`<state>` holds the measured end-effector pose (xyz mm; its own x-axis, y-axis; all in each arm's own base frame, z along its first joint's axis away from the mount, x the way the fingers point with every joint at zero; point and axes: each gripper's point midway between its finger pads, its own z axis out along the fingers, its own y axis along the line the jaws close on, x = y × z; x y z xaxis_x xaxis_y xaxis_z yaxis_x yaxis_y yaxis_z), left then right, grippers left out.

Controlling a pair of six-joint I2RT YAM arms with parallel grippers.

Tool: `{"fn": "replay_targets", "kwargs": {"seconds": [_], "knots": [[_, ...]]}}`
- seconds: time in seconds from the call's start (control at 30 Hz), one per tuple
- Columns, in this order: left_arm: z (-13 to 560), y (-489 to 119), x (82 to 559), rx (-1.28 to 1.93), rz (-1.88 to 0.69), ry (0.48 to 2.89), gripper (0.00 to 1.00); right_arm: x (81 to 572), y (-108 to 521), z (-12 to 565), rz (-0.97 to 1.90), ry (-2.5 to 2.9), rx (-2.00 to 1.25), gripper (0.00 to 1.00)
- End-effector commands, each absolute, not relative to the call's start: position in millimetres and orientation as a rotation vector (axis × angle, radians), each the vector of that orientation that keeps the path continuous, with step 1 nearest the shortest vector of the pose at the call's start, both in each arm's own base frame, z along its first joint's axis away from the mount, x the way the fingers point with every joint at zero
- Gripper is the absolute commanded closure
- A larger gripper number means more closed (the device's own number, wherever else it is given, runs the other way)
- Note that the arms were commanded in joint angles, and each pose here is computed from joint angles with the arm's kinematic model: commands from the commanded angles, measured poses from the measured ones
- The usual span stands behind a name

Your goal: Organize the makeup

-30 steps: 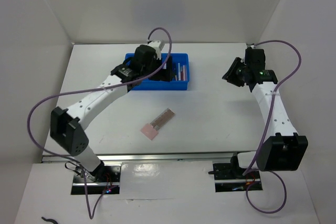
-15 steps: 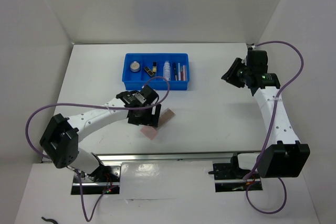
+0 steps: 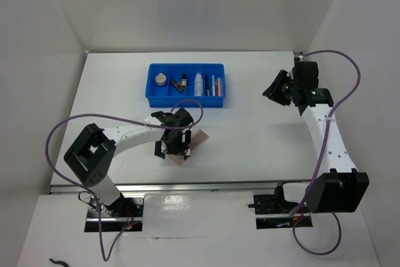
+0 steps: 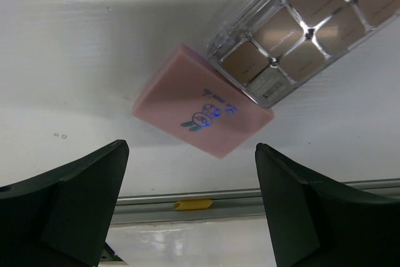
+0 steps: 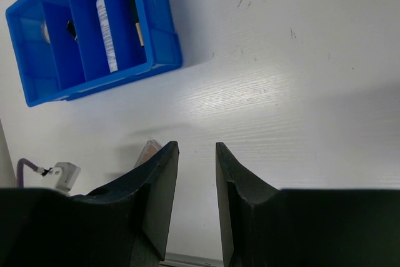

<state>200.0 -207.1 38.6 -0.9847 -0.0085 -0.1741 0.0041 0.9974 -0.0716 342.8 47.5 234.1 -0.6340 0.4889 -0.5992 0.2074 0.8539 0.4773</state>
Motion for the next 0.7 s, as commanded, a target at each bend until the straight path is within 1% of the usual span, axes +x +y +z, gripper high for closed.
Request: {"fn": "replay_targets", "kwargs": {"seconds": [0.0, 0.13, 0.23, 0.43, 0.5, 0.6, 0.63, 0.67], "knots": [[32, -201, 199, -0.070, -0.069, 2.982, 0.05, 340, 50, 249, 0.481, 2.211, 0.453, 0.62], [16, -178, 196, -0.160, 0.028, 3.026, 0.07, 340, 50, 249, 0.481, 2.211, 0.453, 0.62], [22, -156, 200, -0.239, 0.092, 2.984, 0.12, 340, 50, 249, 0.481, 2.211, 0.453, 0.62], [26, -134, 207, -0.329, 0.111, 2.967, 0.13, 340, 50, 249, 0.481, 2.211, 0.453, 0.62], [35, -139, 212, -0.330, 0.058, 2.946, 0.13, 340, 50, 249, 0.481, 2.211, 0.453, 0.62], [54, -167, 220, -0.230, -0.125, 2.898, 0.11, 340, 50, 249, 0.481, 2.211, 0.453, 0.62], [59, -182, 222, -0.162, -0.207, 2.888, 0.10, 340, 50, 249, 0.481, 2.211, 0.453, 0.62], [62, -193, 217, -0.091, -0.234, 2.887, 0.07, 340, 50, 249, 0.481, 2.211, 0.453, 0.62]]}}
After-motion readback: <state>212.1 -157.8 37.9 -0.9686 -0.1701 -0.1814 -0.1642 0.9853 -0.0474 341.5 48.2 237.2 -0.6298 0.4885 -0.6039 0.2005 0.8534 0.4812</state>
